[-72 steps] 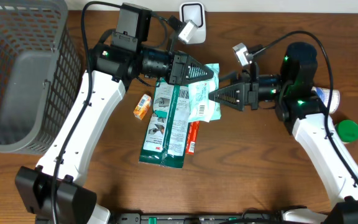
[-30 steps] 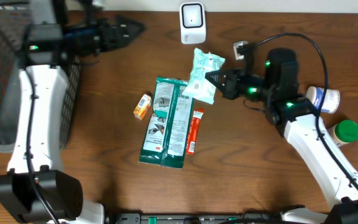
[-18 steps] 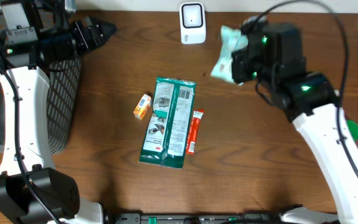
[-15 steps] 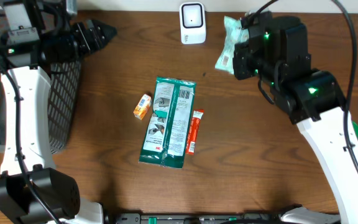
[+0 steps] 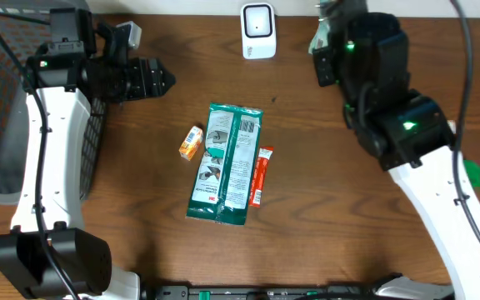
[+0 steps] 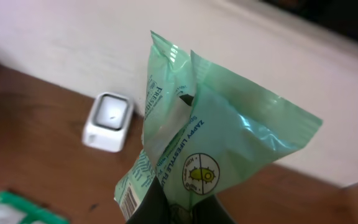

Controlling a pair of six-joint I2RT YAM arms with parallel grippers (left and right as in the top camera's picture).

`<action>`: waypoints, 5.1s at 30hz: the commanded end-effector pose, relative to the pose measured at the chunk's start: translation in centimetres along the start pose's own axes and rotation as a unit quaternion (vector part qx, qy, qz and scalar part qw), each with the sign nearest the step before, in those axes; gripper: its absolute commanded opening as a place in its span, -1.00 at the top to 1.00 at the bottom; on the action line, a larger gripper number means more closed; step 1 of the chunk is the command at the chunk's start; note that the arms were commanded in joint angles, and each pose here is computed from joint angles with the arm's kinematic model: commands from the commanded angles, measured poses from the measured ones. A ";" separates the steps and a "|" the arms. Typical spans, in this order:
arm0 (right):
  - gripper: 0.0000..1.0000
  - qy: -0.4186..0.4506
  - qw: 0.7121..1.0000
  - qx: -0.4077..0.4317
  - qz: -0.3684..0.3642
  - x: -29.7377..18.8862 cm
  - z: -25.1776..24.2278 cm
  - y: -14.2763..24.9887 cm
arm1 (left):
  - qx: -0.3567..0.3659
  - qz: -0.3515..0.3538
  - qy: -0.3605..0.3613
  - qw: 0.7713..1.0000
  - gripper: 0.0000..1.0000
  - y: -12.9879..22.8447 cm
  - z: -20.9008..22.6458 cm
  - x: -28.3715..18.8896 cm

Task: Scan the item barcode
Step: 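Hold the pouch in front of the scanner with the right gripper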

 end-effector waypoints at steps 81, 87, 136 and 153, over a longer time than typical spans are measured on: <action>0.98 0.133 0.901 -0.412 -0.010 32.7 15.0 13.1 | 0.016 -0.002 -0.079 0.997 -0.61 -0.2 2.7 -0.3; 0.98 0.099 0.918 -0.383 -0.005 32.5 16.9 14.2 | 0.016 -0.002 -0.079 0.997 -0.61 -0.2 2.7 -0.3; 0.98 0.087 0.886 -0.455 -0.021 32.6 17.5 13.5 | 0.016 -0.002 -0.079 0.997 -0.61 -0.2 2.7 -0.3; 0.99 0.108 0.922 -0.363 -0.077 30.1 16.3 7.4 | 0.016 -0.002 -0.079 0.997 -0.61 -0.2 2.7 -0.3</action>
Point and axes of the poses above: each gripper's point midway between its finger pads, its own x axis out along the fingers, its own z axis along the line the jaws close on, y = z × x, the point moved 1 cm from there along -x, back along the fingers, and after that the axes turned 9 degrees about x, right-handed, at the moved point
